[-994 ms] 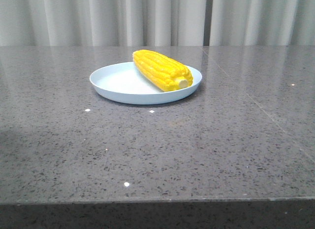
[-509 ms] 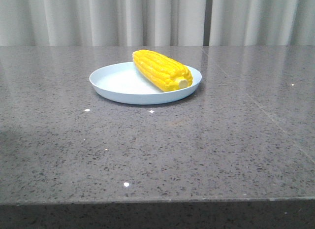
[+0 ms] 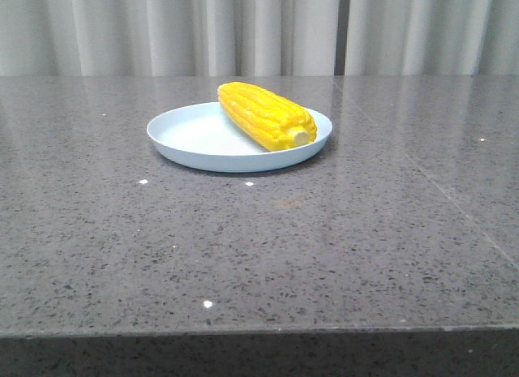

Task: Place corn on plate with both arms

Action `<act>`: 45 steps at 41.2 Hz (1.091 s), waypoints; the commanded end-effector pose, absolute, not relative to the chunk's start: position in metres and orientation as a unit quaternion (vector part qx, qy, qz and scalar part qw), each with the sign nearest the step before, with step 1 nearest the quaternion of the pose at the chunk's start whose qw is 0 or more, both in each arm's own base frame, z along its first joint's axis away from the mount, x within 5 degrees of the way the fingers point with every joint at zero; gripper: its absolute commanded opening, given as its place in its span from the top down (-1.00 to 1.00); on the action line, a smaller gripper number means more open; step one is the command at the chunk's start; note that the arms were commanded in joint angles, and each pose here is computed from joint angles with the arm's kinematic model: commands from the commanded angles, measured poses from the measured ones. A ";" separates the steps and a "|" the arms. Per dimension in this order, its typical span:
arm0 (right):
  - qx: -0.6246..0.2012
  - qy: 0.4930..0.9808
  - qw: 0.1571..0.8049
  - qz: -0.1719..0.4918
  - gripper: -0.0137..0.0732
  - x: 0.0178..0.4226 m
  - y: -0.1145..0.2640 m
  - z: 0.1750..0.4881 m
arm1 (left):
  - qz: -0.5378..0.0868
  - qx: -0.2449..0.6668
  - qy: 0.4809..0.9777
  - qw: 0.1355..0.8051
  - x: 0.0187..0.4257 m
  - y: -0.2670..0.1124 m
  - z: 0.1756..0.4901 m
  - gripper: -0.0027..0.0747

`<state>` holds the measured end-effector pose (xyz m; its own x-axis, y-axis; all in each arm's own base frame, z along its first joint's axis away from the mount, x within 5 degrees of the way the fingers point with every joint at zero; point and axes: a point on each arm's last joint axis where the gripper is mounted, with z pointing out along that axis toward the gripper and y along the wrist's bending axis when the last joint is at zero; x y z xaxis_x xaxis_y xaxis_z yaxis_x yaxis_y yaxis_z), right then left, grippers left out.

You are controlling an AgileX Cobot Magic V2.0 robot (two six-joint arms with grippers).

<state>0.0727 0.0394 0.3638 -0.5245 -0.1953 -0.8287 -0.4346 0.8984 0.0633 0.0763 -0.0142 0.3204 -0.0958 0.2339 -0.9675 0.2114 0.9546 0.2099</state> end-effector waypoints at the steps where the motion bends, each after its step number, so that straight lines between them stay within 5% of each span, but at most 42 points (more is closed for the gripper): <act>1: -0.184 0.840 0.492 0.134 0.84 0.075 0.040 0.376 | 0.030 0.118 0.675 0.728 0.066 -0.009 0.309 0.98; 19: -0.184 0.840 0.492 0.134 0.84 0.075 0.040 0.376 | 0.049 0.040 0.630 0.774 0.053 0.000 0.220 0.98; 45: -0.184 0.841 0.491 0.134 0.84 0.075 0.040 0.376 | 0.035 0.029 0.646 0.762 0.054 0.000 0.217 0.98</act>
<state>0.0727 0.0394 0.3638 -0.5243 -0.1957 -0.8287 -0.4349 0.8983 0.0630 0.0561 -0.0003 0.2109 0.0739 0.1004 -0.9922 -0.0027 0.9949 0.1005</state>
